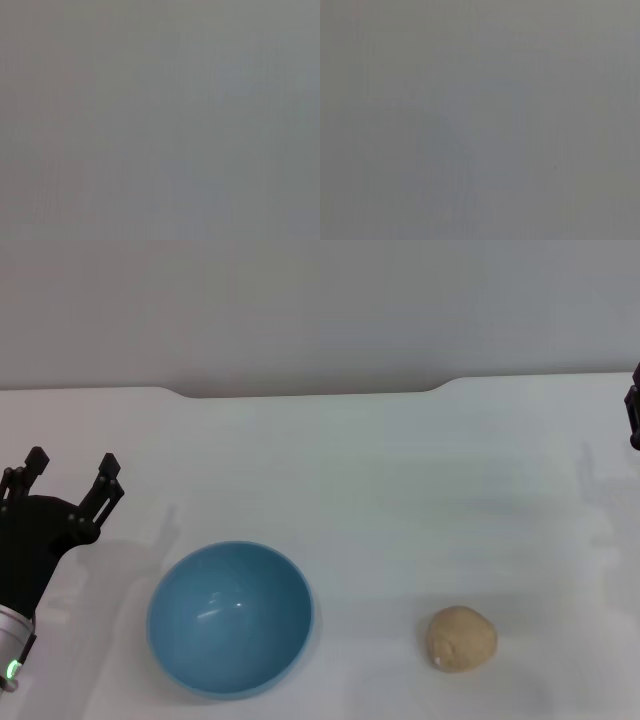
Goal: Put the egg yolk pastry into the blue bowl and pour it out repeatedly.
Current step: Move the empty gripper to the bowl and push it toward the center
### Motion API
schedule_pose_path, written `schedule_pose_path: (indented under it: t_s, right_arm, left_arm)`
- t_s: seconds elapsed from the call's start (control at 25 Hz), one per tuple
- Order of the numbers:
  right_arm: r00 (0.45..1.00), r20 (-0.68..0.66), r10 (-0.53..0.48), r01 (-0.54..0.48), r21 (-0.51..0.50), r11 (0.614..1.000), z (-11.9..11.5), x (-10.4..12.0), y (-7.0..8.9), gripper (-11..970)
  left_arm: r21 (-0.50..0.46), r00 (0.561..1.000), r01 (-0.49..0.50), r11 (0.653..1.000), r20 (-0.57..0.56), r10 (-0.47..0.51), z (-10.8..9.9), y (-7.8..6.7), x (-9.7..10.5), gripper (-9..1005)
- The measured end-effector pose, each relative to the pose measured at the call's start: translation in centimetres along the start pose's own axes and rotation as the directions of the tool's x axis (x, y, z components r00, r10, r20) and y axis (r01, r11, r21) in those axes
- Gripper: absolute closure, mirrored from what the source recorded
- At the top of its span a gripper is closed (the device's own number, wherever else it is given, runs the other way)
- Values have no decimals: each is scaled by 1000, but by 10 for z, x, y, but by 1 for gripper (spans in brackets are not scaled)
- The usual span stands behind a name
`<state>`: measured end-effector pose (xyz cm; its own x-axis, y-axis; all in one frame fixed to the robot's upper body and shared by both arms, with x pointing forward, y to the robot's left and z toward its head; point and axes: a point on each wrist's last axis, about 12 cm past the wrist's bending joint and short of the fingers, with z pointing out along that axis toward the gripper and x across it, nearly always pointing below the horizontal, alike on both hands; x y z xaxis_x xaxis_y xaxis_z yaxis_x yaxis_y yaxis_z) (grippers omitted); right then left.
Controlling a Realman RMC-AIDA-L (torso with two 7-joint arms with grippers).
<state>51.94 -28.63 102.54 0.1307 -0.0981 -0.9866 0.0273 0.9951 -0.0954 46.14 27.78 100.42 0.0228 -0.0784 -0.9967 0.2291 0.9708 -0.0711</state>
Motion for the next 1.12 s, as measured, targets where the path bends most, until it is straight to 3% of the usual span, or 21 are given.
schedule_pose_path:
  t_s: [0.6, 0.76, 0.88, 1.12]
  right_arm:
    - [1000, -2, -5, 5, -4, 1000, 0, 0, 0, 465]
    - [1000, -3, -5, 5, -6, 1000, 0, 0, 0, 464]
    - [1000, -6, -3, 3, -5, 1000, -2, 1, 0, 464]
    - [1000, -15, -3, 3, 2, 1000, -5, 3, -2, 464]
  left_arm:
    - [-5, 999, 34, 999, 22, -34, 4, 2, -4, 158]
    - [-13, 993, 92, 996, 79, -90, 21, 12, -17, 158]
    - [13, 992, 80, 997, 93, -81, 41, 16, -27, 158]
    - [98, 995, 97, 990, -7, -96, 87, 21, -45, 159]
